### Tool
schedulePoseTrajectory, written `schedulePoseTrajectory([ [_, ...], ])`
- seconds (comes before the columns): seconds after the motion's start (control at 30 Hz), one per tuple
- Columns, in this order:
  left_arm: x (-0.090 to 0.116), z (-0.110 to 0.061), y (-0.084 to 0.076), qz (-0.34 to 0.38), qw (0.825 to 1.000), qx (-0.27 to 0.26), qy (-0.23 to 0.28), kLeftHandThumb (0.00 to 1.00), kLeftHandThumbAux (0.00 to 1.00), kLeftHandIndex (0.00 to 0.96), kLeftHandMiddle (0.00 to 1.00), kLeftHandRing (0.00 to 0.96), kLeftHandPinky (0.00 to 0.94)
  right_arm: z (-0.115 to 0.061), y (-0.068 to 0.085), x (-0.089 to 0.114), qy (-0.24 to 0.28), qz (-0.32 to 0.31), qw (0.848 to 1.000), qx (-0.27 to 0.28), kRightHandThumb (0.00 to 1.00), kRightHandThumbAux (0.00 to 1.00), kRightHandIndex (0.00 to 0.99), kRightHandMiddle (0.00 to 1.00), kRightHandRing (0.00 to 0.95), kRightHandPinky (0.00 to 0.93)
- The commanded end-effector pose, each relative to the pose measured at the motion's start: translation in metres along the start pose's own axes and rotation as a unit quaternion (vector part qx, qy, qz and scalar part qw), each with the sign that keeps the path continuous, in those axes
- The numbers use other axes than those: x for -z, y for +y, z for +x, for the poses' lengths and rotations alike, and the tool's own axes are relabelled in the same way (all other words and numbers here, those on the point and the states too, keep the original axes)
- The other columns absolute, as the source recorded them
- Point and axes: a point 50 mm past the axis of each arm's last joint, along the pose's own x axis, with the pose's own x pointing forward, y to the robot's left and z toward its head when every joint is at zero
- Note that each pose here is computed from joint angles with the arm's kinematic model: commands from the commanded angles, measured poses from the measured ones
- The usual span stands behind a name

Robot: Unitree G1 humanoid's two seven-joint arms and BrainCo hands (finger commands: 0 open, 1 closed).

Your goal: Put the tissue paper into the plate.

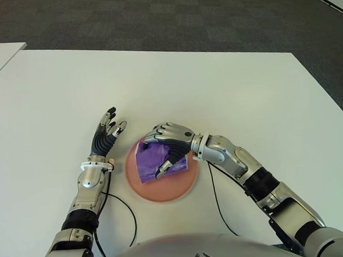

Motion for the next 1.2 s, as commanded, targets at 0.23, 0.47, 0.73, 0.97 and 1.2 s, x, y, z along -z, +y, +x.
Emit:
schedulePoseTrajectory([
  [0.23,0.04,-0.04,-0.003,-0.002,0.994,0.012,0.106,0.0,0.449,0.0,0.0,0.0,0.0,-0.01,0.018,0.007,0.024,-0.002,0.999,-0.033,0.032,0.325,0.0,0.0,0.0,0.0],
  [0.47,0.04,-0.04,-0.003,0.0,0.994,0.007,0.106,0.0,0.456,0.0,0.0,0.0,0.0,-0.013,0.009,0.009,0.027,-0.001,1.0,0.008,0.03,0.315,0.0,0.0,0.0,0.0],
  [0.73,0.04,-0.039,-0.003,0.006,0.994,-0.011,0.104,0.0,0.434,0.0,0.0,0.0,0.0,-0.017,-0.001,0.012,0.044,0.008,0.996,0.079,0.011,0.341,0.0,0.0,0.0,0.0],
  [0.97,0.039,-0.04,-0.003,0.009,0.995,-0.009,0.099,0.0,0.44,0.0,0.0,0.0,0.0,-0.02,-0.009,0.015,0.058,0.021,0.989,0.133,0.02,0.354,0.0,0.0,0.0,0.0],
  [1.2,0.039,-0.041,-0.002,-0.001,0.995,0.001,0.103,0.0,0.466,0.0,0.0,0.0,0.0,-0.026,-0.019,0.021,0.067,0.05,0.982,0.171,0.025,0.347,0.0,0.0,0.0,0.0],
])
